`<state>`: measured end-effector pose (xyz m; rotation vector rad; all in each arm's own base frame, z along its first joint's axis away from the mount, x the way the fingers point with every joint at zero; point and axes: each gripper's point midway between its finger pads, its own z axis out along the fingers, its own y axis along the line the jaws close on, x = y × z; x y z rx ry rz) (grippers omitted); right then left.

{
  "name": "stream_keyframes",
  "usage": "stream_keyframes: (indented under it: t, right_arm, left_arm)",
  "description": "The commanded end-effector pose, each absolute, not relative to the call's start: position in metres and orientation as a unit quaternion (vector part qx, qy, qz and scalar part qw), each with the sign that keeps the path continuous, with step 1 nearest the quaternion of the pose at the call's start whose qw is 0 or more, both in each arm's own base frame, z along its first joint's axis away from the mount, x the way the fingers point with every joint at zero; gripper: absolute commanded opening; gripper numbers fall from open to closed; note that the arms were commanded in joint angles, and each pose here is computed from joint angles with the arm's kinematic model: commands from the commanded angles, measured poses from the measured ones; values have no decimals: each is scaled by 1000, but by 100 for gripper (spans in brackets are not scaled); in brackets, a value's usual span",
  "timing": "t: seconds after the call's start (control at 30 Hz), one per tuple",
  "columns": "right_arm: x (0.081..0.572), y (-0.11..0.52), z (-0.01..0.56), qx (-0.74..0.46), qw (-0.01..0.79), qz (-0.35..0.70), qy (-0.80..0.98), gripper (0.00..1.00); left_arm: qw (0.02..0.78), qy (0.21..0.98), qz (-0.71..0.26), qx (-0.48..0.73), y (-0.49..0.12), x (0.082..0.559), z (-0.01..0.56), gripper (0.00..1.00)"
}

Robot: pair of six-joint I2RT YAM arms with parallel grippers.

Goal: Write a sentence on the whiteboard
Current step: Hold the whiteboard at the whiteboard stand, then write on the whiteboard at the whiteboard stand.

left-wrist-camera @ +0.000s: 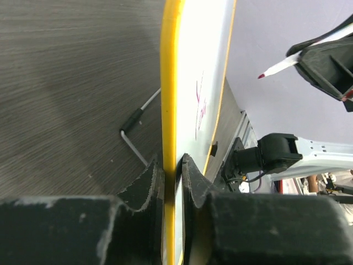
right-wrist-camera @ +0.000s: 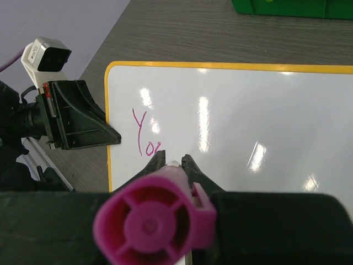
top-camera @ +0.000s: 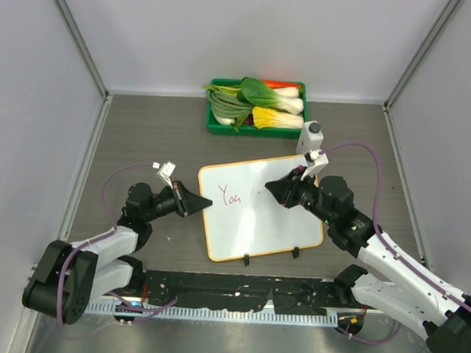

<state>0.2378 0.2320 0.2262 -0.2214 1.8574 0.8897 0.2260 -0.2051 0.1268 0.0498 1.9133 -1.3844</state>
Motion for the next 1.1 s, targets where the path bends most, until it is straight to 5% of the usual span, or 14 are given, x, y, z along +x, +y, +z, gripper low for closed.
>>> stream_keyframes:
  t: [0.0, 0.1, 1.07]
  right_arm:
    - [240, 234, 253, -101, 538, 378, 747, 1]
    - [241, 234, 255, -102, 541, 380, 743, 1]
    - [259, 252, 217, -82, 549, 335, 762, 1]
  left_arm:
    - [411, 751, -514, 57, -203, 236, 134, 9]
    - [408, 770, -486, 60, -197, 235, 124, 0]
    - [413, 791, -449, 45, -184, 238, 112, 0]
